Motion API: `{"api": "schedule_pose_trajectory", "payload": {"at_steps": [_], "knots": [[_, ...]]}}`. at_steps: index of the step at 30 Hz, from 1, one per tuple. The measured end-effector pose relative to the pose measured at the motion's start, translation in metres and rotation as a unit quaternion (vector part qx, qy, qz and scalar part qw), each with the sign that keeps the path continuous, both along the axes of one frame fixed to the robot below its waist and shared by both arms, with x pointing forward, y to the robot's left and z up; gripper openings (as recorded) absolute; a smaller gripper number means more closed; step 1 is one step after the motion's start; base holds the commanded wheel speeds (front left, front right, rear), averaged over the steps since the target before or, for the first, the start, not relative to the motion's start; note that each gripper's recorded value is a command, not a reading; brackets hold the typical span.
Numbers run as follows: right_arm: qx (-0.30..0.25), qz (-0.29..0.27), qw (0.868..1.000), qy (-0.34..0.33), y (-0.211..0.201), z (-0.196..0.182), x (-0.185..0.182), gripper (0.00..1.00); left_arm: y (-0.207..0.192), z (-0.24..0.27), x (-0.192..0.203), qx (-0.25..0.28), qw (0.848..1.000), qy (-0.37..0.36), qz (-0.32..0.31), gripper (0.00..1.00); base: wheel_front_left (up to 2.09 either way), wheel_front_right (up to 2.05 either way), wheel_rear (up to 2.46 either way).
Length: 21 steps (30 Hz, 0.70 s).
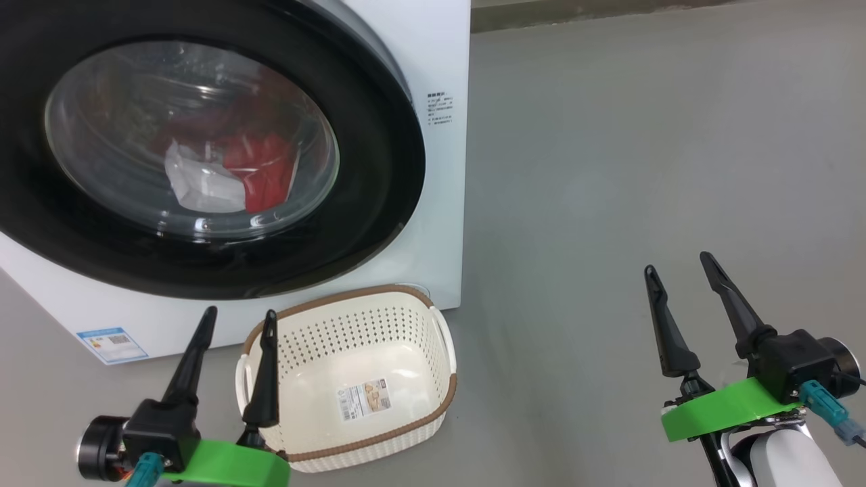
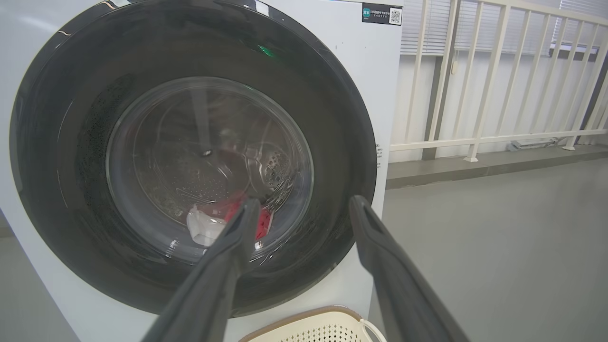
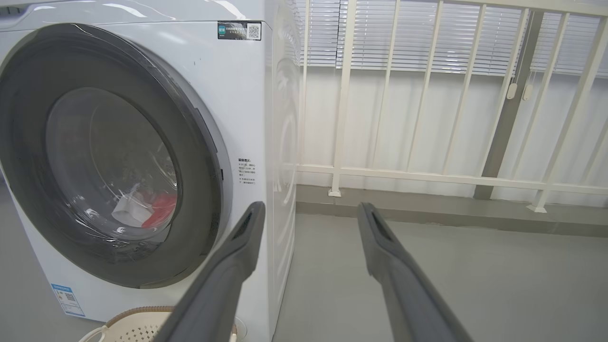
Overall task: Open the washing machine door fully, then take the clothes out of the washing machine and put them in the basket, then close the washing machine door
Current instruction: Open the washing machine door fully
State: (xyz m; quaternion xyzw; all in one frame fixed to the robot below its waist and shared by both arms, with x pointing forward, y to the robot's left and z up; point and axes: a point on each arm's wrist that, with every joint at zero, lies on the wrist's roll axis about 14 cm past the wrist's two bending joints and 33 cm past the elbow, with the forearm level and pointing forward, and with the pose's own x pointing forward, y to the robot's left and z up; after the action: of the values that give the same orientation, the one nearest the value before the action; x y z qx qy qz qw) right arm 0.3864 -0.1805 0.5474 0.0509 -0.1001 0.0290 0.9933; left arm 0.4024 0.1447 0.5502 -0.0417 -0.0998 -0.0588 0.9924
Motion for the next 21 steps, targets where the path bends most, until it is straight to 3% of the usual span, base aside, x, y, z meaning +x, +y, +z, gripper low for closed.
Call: {"api": "schedule_pose_trajectory", "payload": {"at_steps": [1,2,3,5,6,7,8,14,21], "knots": [[0.006,-0.001,1.0,0.001,-0.001,-0.001,0.0,1.0,-0.001,-0.001,0.0,0.0,1.0,0.001,-0.001,1.0,0.0,0.0,0.0],[0.01,-0.001,1.0,0.002,-0.001,-0.002,0.001,0.81,-0.001,-0.002,0.0,0.0,1.0,0.003,-0.002,1.0,0.0,0.0,0.0],[0.018,0.0,1.0,0.004,-0.001,-0.003,0.002,0.55,-0.002,-0.003,0.001,0.0,1.0,0.005,-0.003,1.0,0.0,0.0,0.0],[0.036,0.004,0.999,0.007,0.002,-0.005,0.004,0.31,-0.001,-0.007,0.001,0.001,1.0,0.009,-0.003,1.0,0.0,0.0,0.0],[0.043,0.011,0.999,0.005,0.006,-0.004,0.005,0.31,-0.001,-0.008,0.002,0.001,1.0,0.011,-0.002,1.0,0.0,0.0,0.0],[0.054,0.018,0.998,0.003,0.009,-0.003,0.007,0.24,0.0,-0.01,0.003,0.001,1.0,0.013,-0.002,1.0,0.0,0.0,0.0],[0.059,0.023,0.998,0.001,0.013,-0.002,0.009,0.0,0.0,-0.011,0.004,0.0,1.0,0.014,-0.004,1.0,0.0,0.0,0.0],[0.126,0.032,0.991,-0.005,0.017,0.002,0.031,0.0,0.001,-0.012,0.015,-0.001,1.0,0.013,-0.007,1.0,0.0,0.0,0.0],[0.267,0.061,0.961,-0.025,0.027,0.018,0.075,0.0,0.002,-0.022,0.028,-0.001,1.0,0.021,-0.012,1.0,0.0,0.0,0.0]]}}
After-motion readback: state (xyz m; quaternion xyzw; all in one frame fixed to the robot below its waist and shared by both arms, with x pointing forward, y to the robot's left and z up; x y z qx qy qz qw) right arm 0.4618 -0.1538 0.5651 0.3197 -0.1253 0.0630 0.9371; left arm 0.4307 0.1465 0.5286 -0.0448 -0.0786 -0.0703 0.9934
